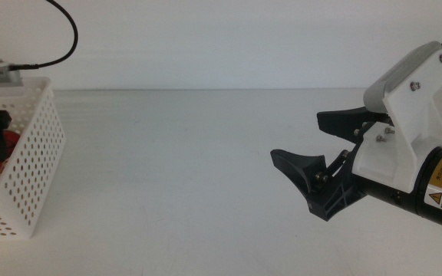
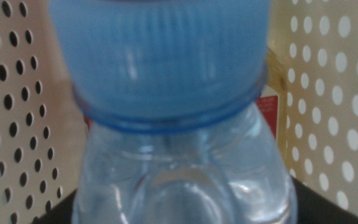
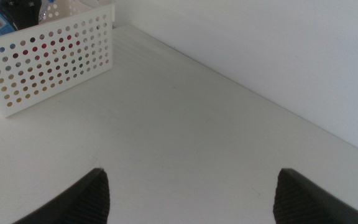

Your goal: Use arms to grab the bottles and put them into the dustbin to the left of the table.

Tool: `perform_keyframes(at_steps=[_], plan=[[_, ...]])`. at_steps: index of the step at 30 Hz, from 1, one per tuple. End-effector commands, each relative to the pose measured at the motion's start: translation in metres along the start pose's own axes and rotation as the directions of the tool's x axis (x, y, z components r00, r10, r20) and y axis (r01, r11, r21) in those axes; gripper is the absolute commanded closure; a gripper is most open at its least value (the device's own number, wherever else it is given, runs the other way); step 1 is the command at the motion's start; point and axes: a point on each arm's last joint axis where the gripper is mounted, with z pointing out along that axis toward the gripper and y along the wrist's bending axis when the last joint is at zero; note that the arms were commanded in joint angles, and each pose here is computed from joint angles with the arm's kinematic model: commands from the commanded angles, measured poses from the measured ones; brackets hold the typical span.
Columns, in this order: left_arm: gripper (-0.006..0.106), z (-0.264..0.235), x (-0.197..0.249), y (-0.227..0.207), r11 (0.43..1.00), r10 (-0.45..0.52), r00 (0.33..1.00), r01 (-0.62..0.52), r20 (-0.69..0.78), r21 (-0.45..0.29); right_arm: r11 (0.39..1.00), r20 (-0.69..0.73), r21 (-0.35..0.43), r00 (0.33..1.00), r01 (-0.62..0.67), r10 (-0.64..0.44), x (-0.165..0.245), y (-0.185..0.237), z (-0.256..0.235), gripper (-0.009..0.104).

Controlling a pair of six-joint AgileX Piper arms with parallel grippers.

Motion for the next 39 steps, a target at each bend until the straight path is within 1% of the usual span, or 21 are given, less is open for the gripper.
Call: perform_keyframes(at_steps=[1,4,5,11,15,17,21,23,24,28,33,36,39], plan=[[0.040,-0.030,-0.003,-0.002,1.000,-0.005,0.995,0.006,0.098,-0.015,1.000,0.112,-0.005,0.994,0.016,-0.016,-0.017,0.000,-0.006,0.021],[0.013,-0.028,-0.003,-0.002,1.000,-0.020,0.995,0.021,0.094,-0.009,1.000,0.112,-0.005,0.994,0.016,-0.016,-0.017,0.000,-0.006,0.021],[0.010,-0.028,-0.003,-0.002,1.000,-0.021,0.995,0.021,0.094,-0.004,1.000,0.112,-0.005,0.994,0.016,-0.016,-0.017,0.000,-0.006,0.021],[0.010,-0.040,-0.002,-0.008,0.999,-0.036,0.992,0.032,0.119,0.035,1.000,0.112,-0.005,0.994,0.016,-0.016,-0.017,0.000,-0.006,0.021],[0.010,-0.062,0.006,-0.013,0.996,-0.088,0.984,0.082,0.154,0.047,1.000,0.112,-0.005,0.994,0.016,-0.016,-0.017,0.000,-0.006,0.021],[0.010,-0.075,0.010,-0.017,0.992,-0.112,0.976,0.101,0.189,0.070,1.000,0.112,-0.005,0.994,0.016,-0.016,-0.017,0.000,-0.006,0.021],[0.010,-0.107,0.019,-0.028,0.987,-0.132,0.948,0.099,0.290,0.126,1.000,0.112,-0.005,0.994,0.016,-0.016,-0.017,0.000,-0.006,0.021],[0.010,-0.124,0.024,-0.037,0.984,-0.136,0.927,0.083,0.350,0.160,1.000,0.112,-0.005,0.994,0.016,-0.016,-0.017,0.000,-0.006,0.021],[0.010,-0.133,0.026,-0.042,0.984,-0.131,0.914,0.071,0.384,0.166,1.000,0.112,-0.005,0.994,0.016,-0.016,-0.017,0.000,-0.006,0.021],[0.010,-0.165,0.037,-0.068,0.990,-0.065,0.861,-0.009,0.504,0.142,1.000,0.112,-0.005,0.994,0.016,-0.016,-0.017,0.000,-0.006,0.021],[0.010,-0.195,0.058,-0.100,0.987,0.017,0.791,-0.112,0.611,0.119,1.000,0.112,-0.005,0.994,0.016,-0.016,-0.017,0.000,-0.006,0.021],[0.010,-0.206,0.073,-0.117,0.982,0.046,0.729,-0.159,0.683,0.104,1.000,0.112,-0.005,0.994,0.016,-0.016,-0.017,0.000,-0.006,0.021],[0.010,-0.215,0.090,-0.128,0.979,0.057,0.642,-0.185,0.764,0.083,1.000,0.112,-0.005,0.994,0.016,-0.016,-0.017,0.000,-0.006,0.021]])
